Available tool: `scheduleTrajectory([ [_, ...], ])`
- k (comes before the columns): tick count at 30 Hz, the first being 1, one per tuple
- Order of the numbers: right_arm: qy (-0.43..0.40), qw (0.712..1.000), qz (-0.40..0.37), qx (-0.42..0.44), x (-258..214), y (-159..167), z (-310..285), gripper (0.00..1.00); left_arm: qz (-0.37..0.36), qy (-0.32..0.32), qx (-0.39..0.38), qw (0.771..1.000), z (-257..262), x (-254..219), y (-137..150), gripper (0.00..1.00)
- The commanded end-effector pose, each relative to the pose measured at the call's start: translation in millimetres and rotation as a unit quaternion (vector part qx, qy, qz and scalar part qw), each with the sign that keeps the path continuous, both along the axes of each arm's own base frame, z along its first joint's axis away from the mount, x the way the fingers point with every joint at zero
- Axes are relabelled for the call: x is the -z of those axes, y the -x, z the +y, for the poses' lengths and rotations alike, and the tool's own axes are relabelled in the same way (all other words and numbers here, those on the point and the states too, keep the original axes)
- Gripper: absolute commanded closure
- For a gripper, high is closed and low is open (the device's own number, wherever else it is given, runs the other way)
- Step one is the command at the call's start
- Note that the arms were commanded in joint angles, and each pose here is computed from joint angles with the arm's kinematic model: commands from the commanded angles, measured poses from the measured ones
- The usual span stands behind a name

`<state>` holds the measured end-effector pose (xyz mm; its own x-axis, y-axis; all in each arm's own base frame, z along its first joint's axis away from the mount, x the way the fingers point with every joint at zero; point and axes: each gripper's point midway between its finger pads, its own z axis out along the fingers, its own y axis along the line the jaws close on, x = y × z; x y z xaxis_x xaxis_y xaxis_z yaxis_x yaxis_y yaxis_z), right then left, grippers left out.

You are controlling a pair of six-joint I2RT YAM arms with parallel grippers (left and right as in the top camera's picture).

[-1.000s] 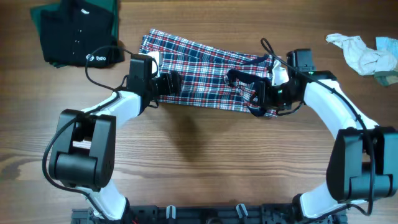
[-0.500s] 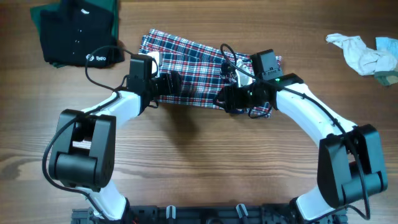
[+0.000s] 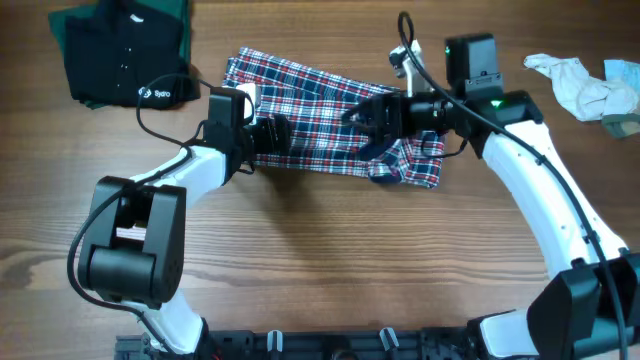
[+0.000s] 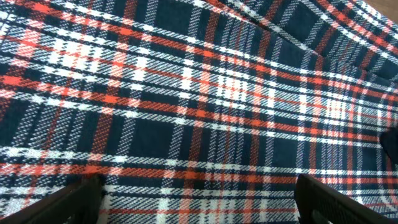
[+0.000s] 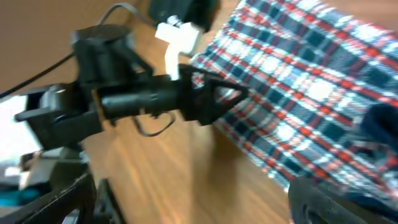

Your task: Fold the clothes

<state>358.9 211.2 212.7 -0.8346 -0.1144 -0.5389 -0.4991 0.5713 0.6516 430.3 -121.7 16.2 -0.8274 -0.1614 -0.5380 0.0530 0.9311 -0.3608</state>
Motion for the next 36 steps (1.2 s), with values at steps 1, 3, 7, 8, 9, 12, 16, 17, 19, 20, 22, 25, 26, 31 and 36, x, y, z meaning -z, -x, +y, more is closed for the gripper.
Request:
scheduleTrajectory([
  [1, 0.019, 0.999, 0.025, 0.013, 13, 0, 2, 0.01, 0.048, -0.024, -0.024, 0.998, 19, 33, 20, 0.00],
  [3, 0.125, 0.971, 0.079, 0.188, 44, -26, -54, 0.02, 0.051, -0.025, -0.023, 0.998, 19, 34, 21, 0.00],
  [7, 0.237, 0.909, 0.134, 0.317, 74, -22, -143, 0.10, 0.056, -0.026, -0.023, 0.998, 20, 35, 23, 0.00],
  [8, 0.242, 0.906, 0.137, 0.319, 75, -21, -151, 0.20, 0.055, -0.025, -0.023, 0.998, 20, 35, 23, 0.00],
  [9, 0.248, 0.901, 0.137, 0.328, 76, -22, -161, 0.44, 0.053, -0.025, -0.024, 0.998, 19, 34, 22, 0.00],
  [12, 0.252, 0.897, 0.146, 0.333, 84, -23, -166, 0.80, 0.050, -0.024, -0.024, 0.998, 19, 34, 21, 0.00],
  [16, 0.275, 0.889, 0.184, 0.318, 121, -24, -163, 0.96, 0.050, -0.024, -0.023, 0.998, 19, 34, 21, 0.00],
  [17, 0.277, 0.887, 0.190, 0.317, 129, -26, -162, 0.96, 0.050, -0.024, -0.024, 0.998, 19, 34, 21, 0.00],
  [19, 0.275, 0.888, 0.200, 0.310, 145, -31, -158, 0.96, 0.050, -0.024, -0.023, 0.998, 19, 34, 21, 0.00],
  [20, 0.265, 0.894, 0.208, 0.296, 154, -33, -149, 0.96, 0.050, -0.024, -0.023, 0.998, 19, 34, 21, 0.00],
  [22, 0.241, 0.908, 0.217, 0.266, 162, -34, -126, 0.96, 0.050, -0.024, -0.023, 0.998, 19, 34, 21, 0.00],
  [25, 0.216, 0.930, 0.202, 0.219, 160, -32, -82, 0.96, 0.050, -0.024, -0.023, 0.998, 19, 34, 21, 0.00],
  [26, 0.214, 0.931, 0.204, 0.214, 159, -29, -69, 0.96, 0.050, -0.024, -0.024, 0.998, 19, 34, 21, 0.00],
  [31, 0.211, 0.935, 0.213, 0.189, 158, -11, -21, 0.96, 0.050, -0.024, -0.024, 0.998, 19, 34, 21, 0.00],
  [36, 0.181, 0.950, 0.187, 0.174, 147, -19, -1, 0.96, 0.052, -0.025, -0.023, 0.998, 19, 34, 22, 0.00],
])
